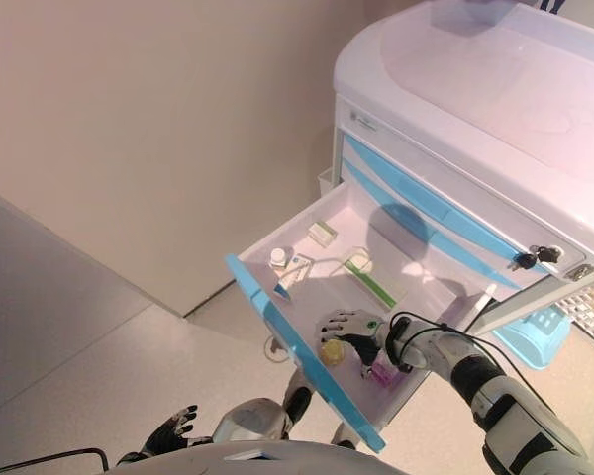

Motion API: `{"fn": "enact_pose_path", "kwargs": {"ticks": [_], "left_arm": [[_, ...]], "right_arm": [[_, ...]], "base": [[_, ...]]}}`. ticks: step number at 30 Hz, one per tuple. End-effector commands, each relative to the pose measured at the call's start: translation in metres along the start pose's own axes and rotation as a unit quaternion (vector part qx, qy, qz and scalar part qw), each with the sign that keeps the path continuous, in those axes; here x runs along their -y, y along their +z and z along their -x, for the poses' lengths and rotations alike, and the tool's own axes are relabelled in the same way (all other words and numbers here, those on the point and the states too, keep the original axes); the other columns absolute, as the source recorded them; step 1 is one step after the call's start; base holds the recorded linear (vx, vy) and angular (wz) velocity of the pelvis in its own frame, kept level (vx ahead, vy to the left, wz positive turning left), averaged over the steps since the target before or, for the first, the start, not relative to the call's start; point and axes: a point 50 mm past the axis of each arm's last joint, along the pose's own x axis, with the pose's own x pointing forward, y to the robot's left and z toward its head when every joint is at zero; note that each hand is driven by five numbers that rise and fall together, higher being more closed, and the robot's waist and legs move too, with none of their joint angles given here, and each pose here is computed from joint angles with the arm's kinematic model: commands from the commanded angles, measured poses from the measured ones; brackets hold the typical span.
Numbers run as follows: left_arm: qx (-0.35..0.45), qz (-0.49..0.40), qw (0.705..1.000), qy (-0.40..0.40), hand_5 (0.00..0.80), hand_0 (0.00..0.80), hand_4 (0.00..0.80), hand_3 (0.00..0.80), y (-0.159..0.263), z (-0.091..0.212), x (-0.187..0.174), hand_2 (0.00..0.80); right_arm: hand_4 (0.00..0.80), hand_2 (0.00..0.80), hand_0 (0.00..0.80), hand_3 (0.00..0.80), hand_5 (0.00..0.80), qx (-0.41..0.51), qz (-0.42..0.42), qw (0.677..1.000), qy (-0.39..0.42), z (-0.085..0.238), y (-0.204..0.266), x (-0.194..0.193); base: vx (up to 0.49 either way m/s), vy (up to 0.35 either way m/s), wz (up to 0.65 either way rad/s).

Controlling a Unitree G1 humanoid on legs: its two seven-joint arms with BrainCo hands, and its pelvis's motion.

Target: Open the drawer and pick up the medicine

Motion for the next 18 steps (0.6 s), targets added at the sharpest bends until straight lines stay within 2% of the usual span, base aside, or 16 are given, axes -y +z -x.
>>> {"fn": "enact_pose_path", "kwargs": {"ticks": [1,18], "left_arm": [[0.019,-0.022,0.999,-0.017,0.0,0.0,0.0,0.0,0.0066,-0.003,0.0093,0.0],[0.016,-0.021,0.999,-0.022,0.0,0.0,0.0,0.0,0.0032,-0.002,0.0148,0.0]], "right_arm": [[0.0,0.0,0.0,0.0,0.0,0.01,0.014,1.0,-0.017,-0.0019,0.0059,0.0011],[0.0,0.0,0.0,0.0,0.0,-0.023,0.006,0.998,-0.059,-0.0065,0.0048,0.0041]], "base": [[0.005,0.01,0.03],[0.001,0.001,0.0]]}}
